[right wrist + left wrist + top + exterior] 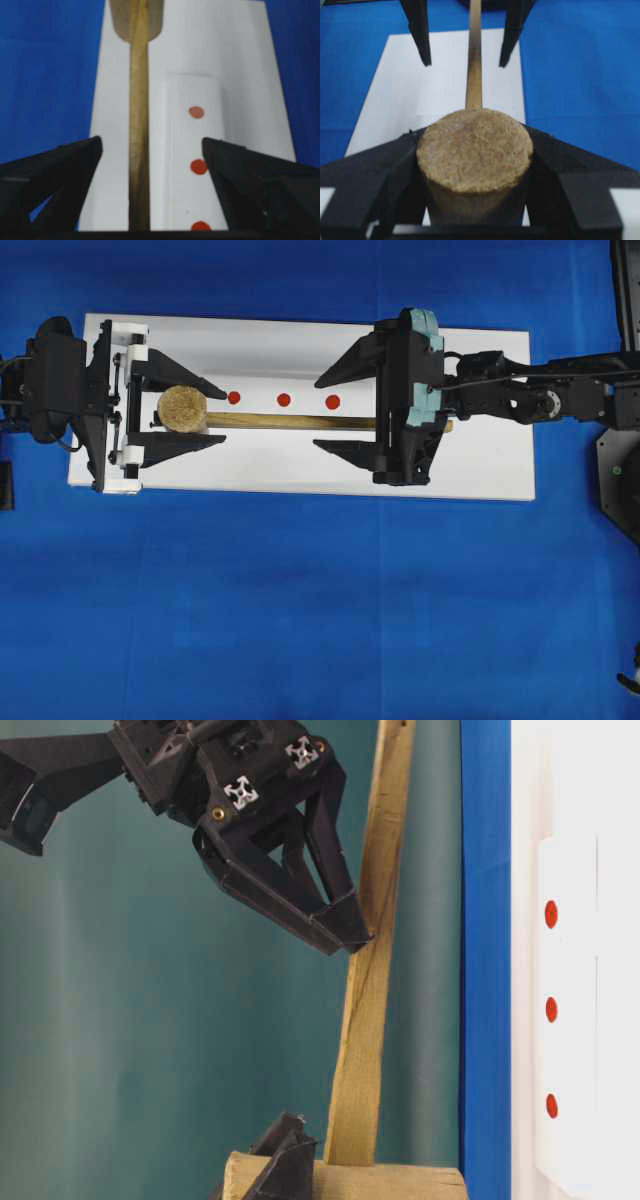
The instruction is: Hit the mark with a hammer.
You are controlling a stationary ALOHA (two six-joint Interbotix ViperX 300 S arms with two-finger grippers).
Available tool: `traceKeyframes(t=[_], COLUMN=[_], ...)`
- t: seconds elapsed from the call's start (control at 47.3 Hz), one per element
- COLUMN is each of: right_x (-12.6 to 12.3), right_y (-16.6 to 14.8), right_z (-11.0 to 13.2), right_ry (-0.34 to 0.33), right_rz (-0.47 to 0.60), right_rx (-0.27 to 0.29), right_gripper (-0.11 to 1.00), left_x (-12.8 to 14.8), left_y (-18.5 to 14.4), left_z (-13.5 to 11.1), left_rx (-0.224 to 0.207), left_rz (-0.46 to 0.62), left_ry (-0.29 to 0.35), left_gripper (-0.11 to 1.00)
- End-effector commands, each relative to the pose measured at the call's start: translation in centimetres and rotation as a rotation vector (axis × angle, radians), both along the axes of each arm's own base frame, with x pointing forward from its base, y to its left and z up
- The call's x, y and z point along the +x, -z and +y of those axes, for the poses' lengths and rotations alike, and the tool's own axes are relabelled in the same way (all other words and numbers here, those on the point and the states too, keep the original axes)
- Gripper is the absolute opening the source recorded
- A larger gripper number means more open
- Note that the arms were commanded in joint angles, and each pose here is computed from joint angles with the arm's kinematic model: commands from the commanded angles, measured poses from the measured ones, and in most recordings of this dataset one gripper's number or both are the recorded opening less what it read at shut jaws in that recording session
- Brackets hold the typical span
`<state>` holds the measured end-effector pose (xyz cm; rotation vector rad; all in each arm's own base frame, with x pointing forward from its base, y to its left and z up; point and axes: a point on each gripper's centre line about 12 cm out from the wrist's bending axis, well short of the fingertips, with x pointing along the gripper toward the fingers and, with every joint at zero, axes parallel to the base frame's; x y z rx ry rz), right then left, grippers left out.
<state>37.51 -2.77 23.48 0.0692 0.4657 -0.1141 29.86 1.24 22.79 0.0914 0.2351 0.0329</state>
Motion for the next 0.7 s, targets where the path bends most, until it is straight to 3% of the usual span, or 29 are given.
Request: traceKeyframes(t=[0.0, 0.127, 0.254, 0.677], right_x=[0.4, 0.4, 0.4, 0.4], right_y=[-1.6, -1.6, -1.6, -1.5], right_z=[-0.1, -0.1, -0.1, 0.0], right_ry=[0.0, -0.007, -0.018, -0.044], right_rz=[-0.045, -0.044, -0.043, -0.035], right_rx=[-0.017, -0.032, -0.051, -0.092], right_gripper=[0.92, 0.93, 0.93, 0.93], left_x=[0.4, 0.6, 0.9, 1.2], left_y=[-1.4, -1.7, -2.2, -2.9], left_z=[0.0, 0.0, 0.1, 0.4], left_rx=[-0.022, -0.089, -0.221, -0.863], left_rz=[-0.045, -0.049, -0.05, -0.095], left_ry=[-0.006, -0.021, -0.051, -0.191], left_gripper=[0.44, 0.44, 0.44, 0.44])
